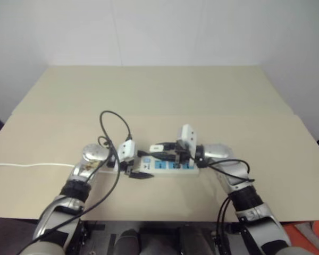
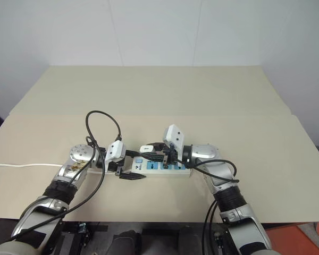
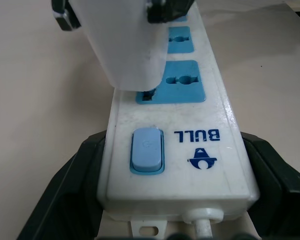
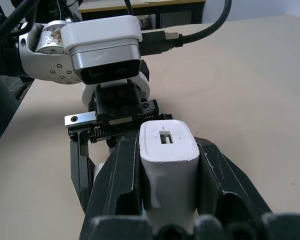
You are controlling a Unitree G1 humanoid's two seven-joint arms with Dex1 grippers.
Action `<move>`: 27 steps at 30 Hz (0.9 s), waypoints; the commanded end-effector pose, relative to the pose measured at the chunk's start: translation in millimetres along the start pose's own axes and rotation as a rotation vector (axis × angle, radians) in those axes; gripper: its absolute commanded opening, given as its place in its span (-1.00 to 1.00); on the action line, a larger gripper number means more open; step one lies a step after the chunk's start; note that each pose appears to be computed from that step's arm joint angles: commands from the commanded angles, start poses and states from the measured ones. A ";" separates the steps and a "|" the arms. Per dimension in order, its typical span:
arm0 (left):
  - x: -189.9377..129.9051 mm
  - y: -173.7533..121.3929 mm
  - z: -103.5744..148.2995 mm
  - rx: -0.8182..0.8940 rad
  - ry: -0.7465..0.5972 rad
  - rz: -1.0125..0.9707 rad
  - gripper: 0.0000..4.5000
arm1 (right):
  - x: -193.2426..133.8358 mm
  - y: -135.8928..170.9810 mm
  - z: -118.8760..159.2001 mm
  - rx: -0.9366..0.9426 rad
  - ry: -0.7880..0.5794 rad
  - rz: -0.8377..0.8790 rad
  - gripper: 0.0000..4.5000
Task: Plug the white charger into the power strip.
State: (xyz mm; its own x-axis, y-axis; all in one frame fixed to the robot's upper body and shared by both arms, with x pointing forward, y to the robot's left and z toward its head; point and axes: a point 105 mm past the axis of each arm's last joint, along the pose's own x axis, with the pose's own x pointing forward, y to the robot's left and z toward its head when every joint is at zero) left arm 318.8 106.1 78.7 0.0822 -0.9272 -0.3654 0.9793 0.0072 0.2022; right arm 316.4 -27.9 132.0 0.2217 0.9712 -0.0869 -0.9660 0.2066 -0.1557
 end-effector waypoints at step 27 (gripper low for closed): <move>-7.9 -2.8 -6.8 -0.007 0.044 -0.005 0.47 | -18.1 -22.1 -8.6 -0.019 -0.009 -0.080 -0.49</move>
State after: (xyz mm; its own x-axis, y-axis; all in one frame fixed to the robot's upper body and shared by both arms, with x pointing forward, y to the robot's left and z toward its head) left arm 319.2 110.1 78.7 0.0919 -0.9235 -0.3725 0.9790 0.0155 0.2031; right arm 322.4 -28.5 125.6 0.2158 0.9746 -0.0605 -0.9669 0.2047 -0.1521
